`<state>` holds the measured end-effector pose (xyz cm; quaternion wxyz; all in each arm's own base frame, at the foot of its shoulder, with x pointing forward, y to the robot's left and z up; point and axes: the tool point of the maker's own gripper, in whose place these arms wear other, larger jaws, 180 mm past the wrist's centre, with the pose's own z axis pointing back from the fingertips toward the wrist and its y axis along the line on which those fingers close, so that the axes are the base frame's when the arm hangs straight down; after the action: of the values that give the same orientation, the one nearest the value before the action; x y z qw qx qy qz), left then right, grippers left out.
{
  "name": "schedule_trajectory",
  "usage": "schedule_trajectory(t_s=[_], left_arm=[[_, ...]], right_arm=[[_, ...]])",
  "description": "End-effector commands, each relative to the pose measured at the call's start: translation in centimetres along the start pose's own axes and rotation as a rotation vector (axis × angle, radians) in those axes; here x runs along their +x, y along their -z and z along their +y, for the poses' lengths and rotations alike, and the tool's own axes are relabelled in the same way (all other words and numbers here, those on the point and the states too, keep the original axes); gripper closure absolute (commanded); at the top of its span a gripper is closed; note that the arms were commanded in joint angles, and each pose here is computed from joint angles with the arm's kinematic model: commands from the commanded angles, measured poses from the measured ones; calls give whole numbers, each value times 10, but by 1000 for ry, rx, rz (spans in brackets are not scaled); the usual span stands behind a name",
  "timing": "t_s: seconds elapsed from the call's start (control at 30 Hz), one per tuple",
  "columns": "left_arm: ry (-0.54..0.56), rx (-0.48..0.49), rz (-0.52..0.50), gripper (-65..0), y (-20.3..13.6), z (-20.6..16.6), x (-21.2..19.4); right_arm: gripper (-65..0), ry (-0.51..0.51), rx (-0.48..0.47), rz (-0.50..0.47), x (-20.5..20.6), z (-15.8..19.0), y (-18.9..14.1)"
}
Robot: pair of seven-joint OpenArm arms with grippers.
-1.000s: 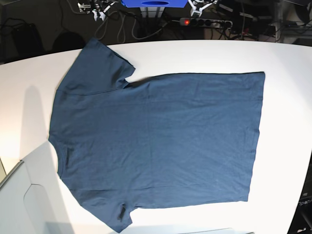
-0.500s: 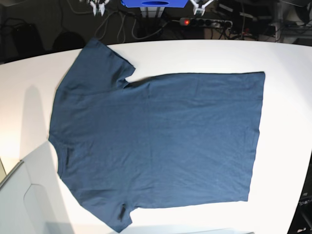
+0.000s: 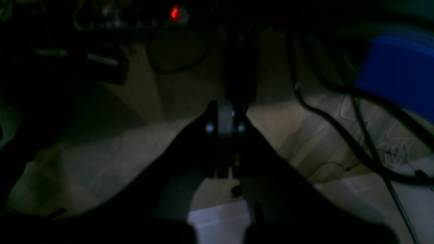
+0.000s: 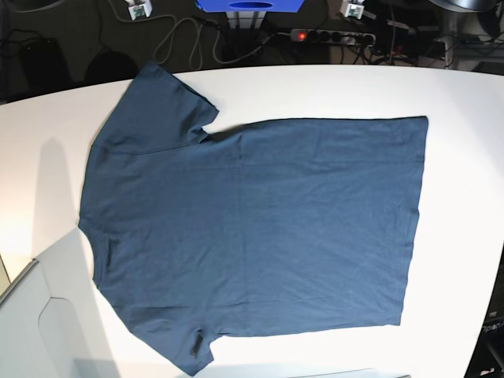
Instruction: Fold the T-shirt properly
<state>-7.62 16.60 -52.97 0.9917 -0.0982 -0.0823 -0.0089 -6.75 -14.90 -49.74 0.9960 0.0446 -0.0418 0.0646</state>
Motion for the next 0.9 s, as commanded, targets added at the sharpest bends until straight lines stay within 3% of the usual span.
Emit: schedule_trajectory(t_s=[0.0, 0.3, 0.57, 0.77, 0.87], left_arm=[[-1, 10, -17, 0, -13, 5, 0], [-5, 116, -289, 0, -84, 39, 86], [62, 179, -517, 0, -140, 48, 162], [71, 214, -657, -226, -171, 49, 202], [32, 286, -731, -276, -187, 67, 217]], right_arm=[[0, -11, 10, -23, 2, 3, -13], [0, -151, 18, -218, 67, 12, -89], [-1, -207, -69, -353, 129, -4, -100], [-1, -201, -85, -445, 163, -6, -106], [-2, -205, -90, -477, 175, -7, -108]])
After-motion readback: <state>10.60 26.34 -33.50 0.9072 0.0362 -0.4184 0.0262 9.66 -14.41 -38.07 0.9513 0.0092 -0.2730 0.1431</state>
